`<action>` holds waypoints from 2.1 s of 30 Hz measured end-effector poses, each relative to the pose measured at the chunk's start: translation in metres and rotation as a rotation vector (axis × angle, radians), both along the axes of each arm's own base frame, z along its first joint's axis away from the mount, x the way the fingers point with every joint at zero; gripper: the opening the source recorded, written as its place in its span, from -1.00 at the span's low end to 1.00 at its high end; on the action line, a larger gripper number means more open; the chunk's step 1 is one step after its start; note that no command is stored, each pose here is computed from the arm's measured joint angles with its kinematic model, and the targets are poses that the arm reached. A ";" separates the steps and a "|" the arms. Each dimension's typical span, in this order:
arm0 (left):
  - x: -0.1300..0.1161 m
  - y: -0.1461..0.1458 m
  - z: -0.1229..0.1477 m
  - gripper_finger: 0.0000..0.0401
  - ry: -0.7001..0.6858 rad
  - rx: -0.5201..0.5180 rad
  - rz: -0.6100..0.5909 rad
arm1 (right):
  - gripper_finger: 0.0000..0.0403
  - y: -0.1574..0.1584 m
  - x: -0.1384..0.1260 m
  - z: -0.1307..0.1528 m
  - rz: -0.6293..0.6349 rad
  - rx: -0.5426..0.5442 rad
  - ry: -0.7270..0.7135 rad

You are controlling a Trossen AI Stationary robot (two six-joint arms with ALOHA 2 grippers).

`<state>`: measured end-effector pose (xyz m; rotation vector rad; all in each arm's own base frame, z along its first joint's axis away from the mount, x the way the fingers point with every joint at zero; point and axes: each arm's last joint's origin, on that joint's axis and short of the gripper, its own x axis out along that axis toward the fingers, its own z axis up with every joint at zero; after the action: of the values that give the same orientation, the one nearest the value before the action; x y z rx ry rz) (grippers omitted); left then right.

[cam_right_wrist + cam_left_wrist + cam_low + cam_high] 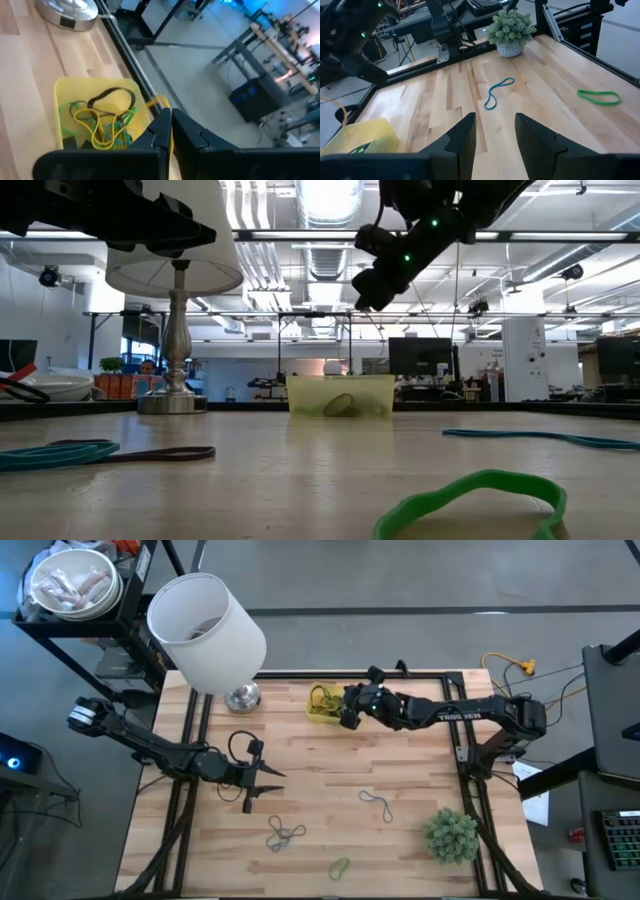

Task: Pick and place rubber bands into bin
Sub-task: Put the yellow rubber band into the yellow bin, then put the blue rubber band into the yellow bin

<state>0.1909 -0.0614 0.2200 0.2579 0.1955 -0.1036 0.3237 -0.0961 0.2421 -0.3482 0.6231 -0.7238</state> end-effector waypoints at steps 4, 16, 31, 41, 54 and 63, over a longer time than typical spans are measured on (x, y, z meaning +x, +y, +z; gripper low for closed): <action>0.000 0.000 -0.001 -0.40 0.001 0.001 0.000 | -0.96 -0.005 -0.003 -0.004 0.000 0.040 -0.017; 0.000 0.000 -0.002 -0.40 0.004 0.003 0.000 | -0.96 -0.014 -0.011 -0.019 -0.026 0.126 -0.038; -0.001 0.000 -0.003 -0.40 0.007 0.004 0.000 | -0.67 -0.026 -0.016 -0.022 0.006 0.308 -0.138; -0.001 0.000 -0.005 -0.40 0.015 0.003 0.001 | -0.36 -0.018 -0.012 -0.024 0.138 0.425 -0.160; 0.010 -0.003 -0.024 -0.40 0.104 0.034 0.002 | -0.35 0.044 -0.015 -0.058 0.459 0.593 -0.013; 0.014 -0.005 -0.027 -0.40 0.125 0.018 0.009 | -0.43 0.098 -0.033 -0.090 0.507 0.726 0.098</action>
<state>0.2051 -0.0665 0.1928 0.2683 0.3214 -0.1095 0.2909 0.0019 0.1520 0.1372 0.8047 0.0288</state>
